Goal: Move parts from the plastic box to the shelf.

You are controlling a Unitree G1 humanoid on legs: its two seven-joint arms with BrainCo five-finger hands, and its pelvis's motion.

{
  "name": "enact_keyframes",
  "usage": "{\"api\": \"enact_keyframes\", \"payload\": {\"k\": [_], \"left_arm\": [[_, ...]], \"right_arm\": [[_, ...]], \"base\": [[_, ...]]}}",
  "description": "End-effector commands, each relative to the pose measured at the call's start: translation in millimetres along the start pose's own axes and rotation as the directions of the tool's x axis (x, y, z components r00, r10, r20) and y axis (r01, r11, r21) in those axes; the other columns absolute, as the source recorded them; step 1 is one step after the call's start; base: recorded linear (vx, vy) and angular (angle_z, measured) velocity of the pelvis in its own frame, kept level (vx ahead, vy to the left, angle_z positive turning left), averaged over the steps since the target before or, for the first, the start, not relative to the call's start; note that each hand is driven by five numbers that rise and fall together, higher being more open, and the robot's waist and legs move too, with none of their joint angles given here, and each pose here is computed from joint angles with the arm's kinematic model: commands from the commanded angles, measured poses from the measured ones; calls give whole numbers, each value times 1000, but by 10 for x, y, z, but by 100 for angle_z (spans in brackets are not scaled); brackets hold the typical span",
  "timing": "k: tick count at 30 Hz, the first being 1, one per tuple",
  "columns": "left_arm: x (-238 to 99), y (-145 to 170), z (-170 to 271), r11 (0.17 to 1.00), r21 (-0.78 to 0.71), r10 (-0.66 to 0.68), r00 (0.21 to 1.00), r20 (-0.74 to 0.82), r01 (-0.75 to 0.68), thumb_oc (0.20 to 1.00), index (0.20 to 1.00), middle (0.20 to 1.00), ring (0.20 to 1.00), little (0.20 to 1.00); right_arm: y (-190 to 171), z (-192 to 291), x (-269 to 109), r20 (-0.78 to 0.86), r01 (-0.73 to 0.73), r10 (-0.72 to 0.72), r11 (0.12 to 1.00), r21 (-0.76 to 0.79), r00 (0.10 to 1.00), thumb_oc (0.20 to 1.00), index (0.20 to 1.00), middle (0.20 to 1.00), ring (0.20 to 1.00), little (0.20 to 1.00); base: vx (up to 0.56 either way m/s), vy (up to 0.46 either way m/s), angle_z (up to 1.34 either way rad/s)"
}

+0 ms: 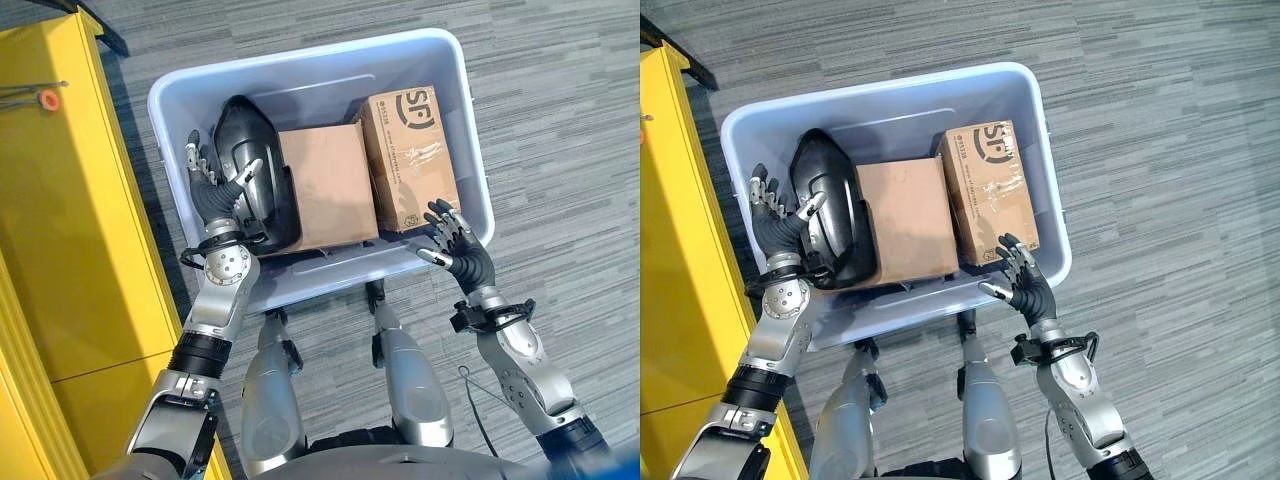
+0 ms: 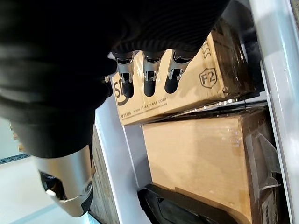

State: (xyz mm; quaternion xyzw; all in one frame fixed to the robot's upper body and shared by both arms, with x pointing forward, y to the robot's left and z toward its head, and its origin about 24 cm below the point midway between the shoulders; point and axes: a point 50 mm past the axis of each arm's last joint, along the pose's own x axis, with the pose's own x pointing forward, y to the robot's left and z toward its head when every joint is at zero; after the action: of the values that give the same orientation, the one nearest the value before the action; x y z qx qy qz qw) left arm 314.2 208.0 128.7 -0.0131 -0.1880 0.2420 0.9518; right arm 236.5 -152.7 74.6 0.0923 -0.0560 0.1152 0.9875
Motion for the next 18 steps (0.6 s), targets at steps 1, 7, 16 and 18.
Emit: {"api": "enact_keyframes", "payload": {"k": [1, 7, 16, 18], "left_arm": [[96, 152, 90, 994, 76, 65, 993, 102, -73, 1000, 1000, 1000, 1000, 1000], [112, 186, 42, 984, 127, 115, 988, 104, -128, 1000, 1000, 1000, 1000, 1000], [50, 294, -10, 965, 141, 207, 972, 107, -221, 1000, 1000, 1000, 1000, 1000], [40, 302, -22, 964, 142, 213, 972, 103, -226, 1000, 1000, 1000, 1000, 1000]], "right_arm": [[-21, 199, -59, 110, -5, 7, 1000, -21, 994, 1000, 1000, 1000, 1000, 1000], [-16, 203, -70, 116, -5, 8, 1000, -23, 993, 1000, 1000, 1000, 1000, 1000], [-18, 200, -78, 120, 4, -1, 1000, -30, 993, 1000, 1000, 1000, 1000, 1000], [-17, 213, -76, 126, 3, 2, 999, -34, 992, 1000, 1000, 1000, 1000, 1000]], "base": [[0, 0, 0], [0, 0, 0], [0, 0, 0], [0, 0, 0]]}}
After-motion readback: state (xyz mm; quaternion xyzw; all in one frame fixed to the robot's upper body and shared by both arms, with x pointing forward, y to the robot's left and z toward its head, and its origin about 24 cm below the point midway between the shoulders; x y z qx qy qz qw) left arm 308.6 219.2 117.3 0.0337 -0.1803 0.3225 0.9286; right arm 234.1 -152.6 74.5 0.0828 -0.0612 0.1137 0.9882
